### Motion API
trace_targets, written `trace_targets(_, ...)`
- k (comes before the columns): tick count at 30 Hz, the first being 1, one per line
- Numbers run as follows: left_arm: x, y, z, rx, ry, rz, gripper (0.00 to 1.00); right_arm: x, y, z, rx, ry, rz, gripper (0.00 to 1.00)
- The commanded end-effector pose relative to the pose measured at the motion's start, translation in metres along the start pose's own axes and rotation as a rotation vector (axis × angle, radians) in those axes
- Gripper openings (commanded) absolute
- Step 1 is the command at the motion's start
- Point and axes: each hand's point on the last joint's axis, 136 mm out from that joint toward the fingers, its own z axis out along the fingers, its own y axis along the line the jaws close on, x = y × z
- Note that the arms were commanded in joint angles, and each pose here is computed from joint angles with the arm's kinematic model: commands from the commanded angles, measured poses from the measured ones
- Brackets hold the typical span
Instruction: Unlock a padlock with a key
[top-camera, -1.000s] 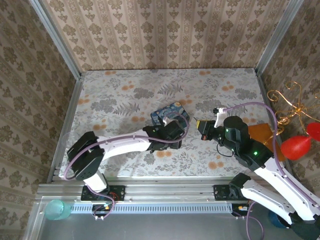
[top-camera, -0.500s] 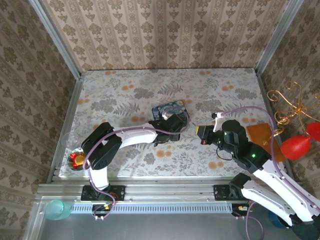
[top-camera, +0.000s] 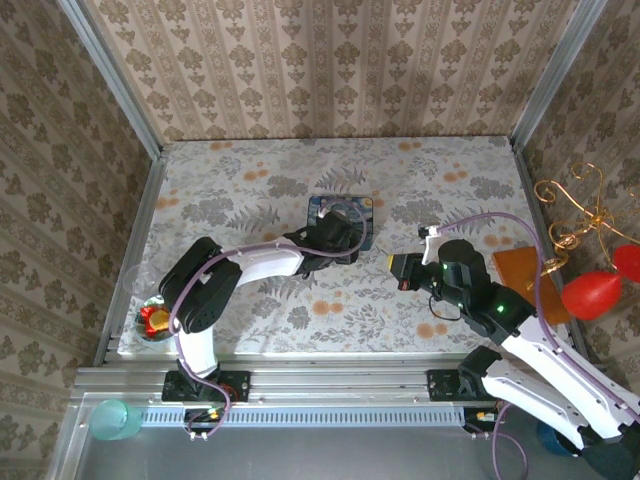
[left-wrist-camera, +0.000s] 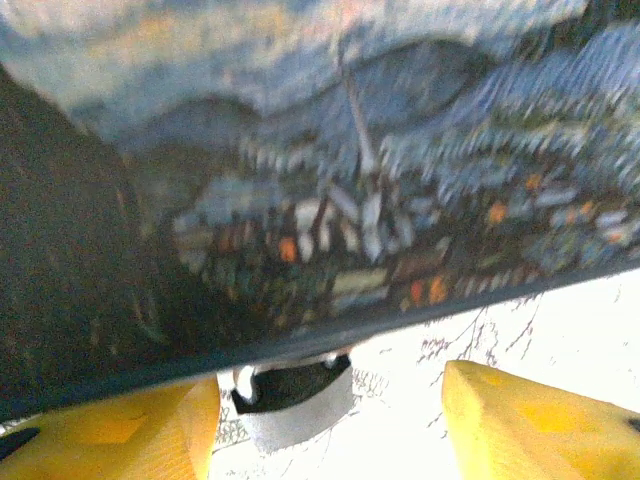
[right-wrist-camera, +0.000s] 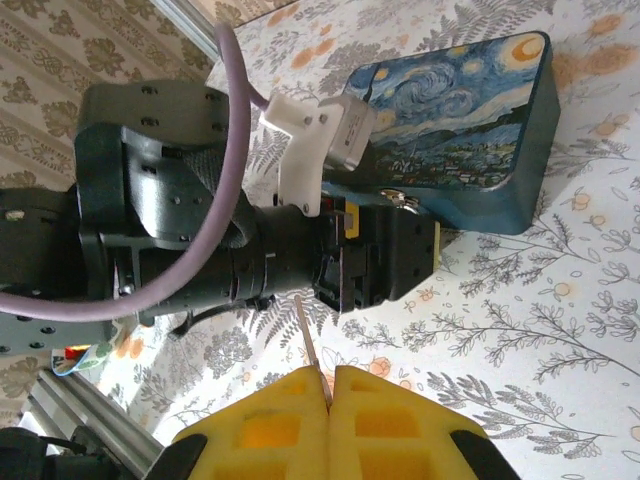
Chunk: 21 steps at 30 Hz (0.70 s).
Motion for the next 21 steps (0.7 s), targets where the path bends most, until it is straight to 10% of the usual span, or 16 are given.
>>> trace_targets(1,-0.010,-0.002,-0.009,0.098,-0.058,-0.023,0.60,0.006,0.003,0.005,-0.037,0.017,0.040,0.00)
trace_targets(21,-0.018,0.001,0.015,0.233,-0.095,-0.089,0.46,0.022,-0.001,0.006,-0.047,0.060,0.076,0.00)
